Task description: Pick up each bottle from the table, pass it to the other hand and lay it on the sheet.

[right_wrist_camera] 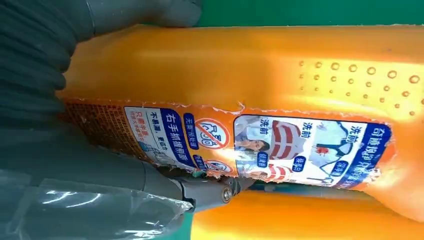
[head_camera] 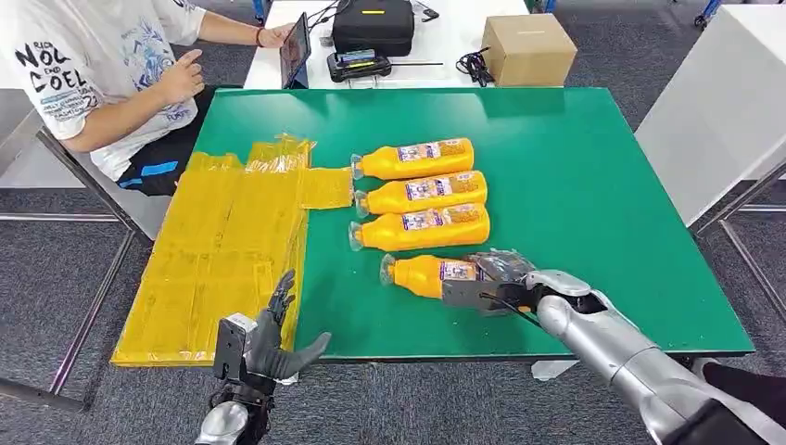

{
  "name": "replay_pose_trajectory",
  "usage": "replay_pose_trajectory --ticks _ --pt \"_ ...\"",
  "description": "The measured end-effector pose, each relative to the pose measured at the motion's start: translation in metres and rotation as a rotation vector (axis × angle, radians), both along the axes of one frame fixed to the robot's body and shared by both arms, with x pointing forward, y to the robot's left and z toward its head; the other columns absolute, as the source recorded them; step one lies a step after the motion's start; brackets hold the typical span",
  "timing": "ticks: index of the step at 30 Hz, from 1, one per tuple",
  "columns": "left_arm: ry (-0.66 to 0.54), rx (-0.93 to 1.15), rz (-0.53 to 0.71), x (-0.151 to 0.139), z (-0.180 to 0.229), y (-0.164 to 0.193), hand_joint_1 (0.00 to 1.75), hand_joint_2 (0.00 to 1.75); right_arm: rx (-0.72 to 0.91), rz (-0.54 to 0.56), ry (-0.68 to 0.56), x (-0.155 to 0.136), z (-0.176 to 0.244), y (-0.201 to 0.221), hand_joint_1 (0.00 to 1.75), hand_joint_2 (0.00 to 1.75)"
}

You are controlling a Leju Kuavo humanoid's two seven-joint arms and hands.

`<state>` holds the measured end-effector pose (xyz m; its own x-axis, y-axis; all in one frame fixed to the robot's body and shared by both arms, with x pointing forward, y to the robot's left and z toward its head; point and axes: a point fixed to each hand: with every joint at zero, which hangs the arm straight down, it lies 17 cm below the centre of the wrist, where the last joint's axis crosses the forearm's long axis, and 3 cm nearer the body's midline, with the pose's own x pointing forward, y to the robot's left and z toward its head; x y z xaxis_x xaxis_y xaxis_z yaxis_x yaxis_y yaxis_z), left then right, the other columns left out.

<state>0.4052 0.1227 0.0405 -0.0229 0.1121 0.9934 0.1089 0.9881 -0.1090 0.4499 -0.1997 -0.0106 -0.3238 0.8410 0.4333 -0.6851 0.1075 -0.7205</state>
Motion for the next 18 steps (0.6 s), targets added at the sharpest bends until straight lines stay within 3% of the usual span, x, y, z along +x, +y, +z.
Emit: replay_pose_trajectory --ticks 9,15,18 --pt "-0.005 -0.002 -0.001 0.001 0.001 0.000 0.00 1.75 0.129 -0.016 -0.004 -0.007 0.007 0.011 1.75 1.75" --pt "-0.028 -0.029 0.011 0.002 0.007 0.002 0.00 1.75 0.589 0.033 -0.128 -0.054 0.058 0.080 1.75 1.75" --pt "-0.041 -0.043 0.021 0.003 0.012 0.004 0.00 1.75 0.733 0.007 -0.193 -0.066 0.088 0.105 1.75 1.75"
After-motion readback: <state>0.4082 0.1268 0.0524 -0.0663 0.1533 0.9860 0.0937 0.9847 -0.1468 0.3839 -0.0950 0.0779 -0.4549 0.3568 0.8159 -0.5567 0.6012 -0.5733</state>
